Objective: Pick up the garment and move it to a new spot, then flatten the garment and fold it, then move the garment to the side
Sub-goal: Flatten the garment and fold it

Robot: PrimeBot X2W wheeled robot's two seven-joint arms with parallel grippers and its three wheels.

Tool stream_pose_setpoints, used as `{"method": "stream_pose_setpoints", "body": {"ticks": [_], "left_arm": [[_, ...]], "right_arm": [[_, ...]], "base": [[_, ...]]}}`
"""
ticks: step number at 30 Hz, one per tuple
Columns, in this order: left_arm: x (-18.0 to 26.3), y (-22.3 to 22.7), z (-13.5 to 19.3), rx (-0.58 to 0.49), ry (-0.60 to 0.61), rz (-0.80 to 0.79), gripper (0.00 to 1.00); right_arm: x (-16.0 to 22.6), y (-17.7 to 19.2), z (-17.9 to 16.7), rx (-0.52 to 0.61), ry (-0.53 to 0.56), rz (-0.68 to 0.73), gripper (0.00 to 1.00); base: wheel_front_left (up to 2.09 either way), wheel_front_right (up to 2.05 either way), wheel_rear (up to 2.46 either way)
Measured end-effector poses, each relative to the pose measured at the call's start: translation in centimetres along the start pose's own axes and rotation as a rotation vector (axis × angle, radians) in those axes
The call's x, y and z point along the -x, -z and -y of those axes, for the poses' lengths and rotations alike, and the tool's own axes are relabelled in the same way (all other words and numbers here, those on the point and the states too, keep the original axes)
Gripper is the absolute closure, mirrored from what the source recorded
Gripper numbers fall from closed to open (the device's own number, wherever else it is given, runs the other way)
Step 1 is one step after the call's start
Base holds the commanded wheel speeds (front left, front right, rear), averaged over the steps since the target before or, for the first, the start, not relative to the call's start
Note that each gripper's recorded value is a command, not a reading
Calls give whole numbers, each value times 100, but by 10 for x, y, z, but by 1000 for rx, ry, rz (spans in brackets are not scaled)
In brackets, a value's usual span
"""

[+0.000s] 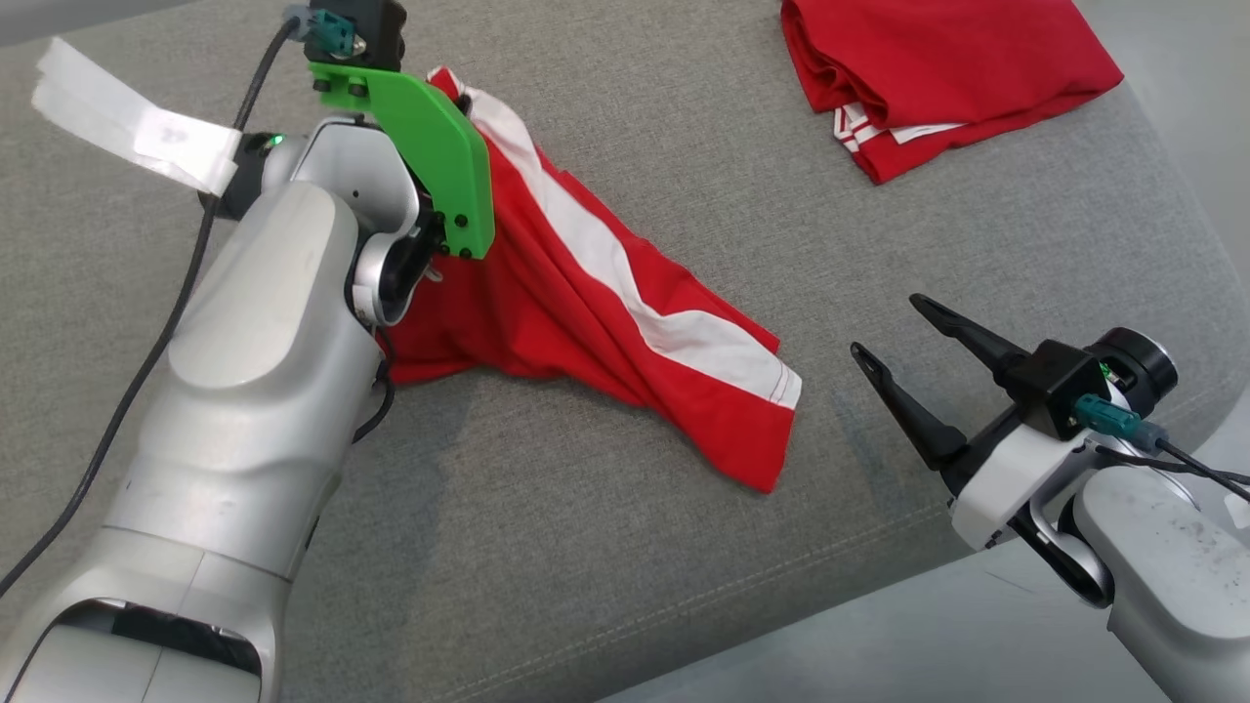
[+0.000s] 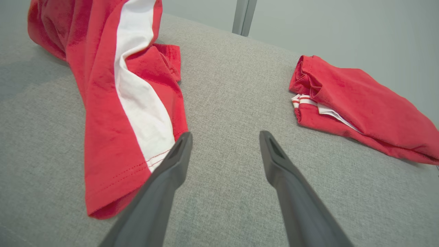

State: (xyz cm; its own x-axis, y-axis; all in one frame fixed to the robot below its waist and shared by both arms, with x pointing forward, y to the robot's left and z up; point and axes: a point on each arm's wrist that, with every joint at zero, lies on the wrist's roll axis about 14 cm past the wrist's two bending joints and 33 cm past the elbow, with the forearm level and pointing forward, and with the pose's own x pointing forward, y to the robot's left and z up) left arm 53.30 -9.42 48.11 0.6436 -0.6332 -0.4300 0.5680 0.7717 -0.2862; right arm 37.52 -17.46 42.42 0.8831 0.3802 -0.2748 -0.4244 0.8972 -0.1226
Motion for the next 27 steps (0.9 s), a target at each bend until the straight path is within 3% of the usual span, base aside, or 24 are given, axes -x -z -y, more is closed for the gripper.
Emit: {"method": "stream_pose_setpoints", "body": {"ticks": [9,18,27], "left_arm": [[30,-60,-13,93,14,304,100],[71,19,-71,298,-149,320,100],[106,78,-81,420,-221,320,100]], "right_arm": [[-6,4,-4,-261,75,30,0],[-17,1,-40,-491,49,60,0],[-19,7,-77,-613,-20,28,0]], "base": [[0,0,0],[0,0,0],[0,0,0]]}}
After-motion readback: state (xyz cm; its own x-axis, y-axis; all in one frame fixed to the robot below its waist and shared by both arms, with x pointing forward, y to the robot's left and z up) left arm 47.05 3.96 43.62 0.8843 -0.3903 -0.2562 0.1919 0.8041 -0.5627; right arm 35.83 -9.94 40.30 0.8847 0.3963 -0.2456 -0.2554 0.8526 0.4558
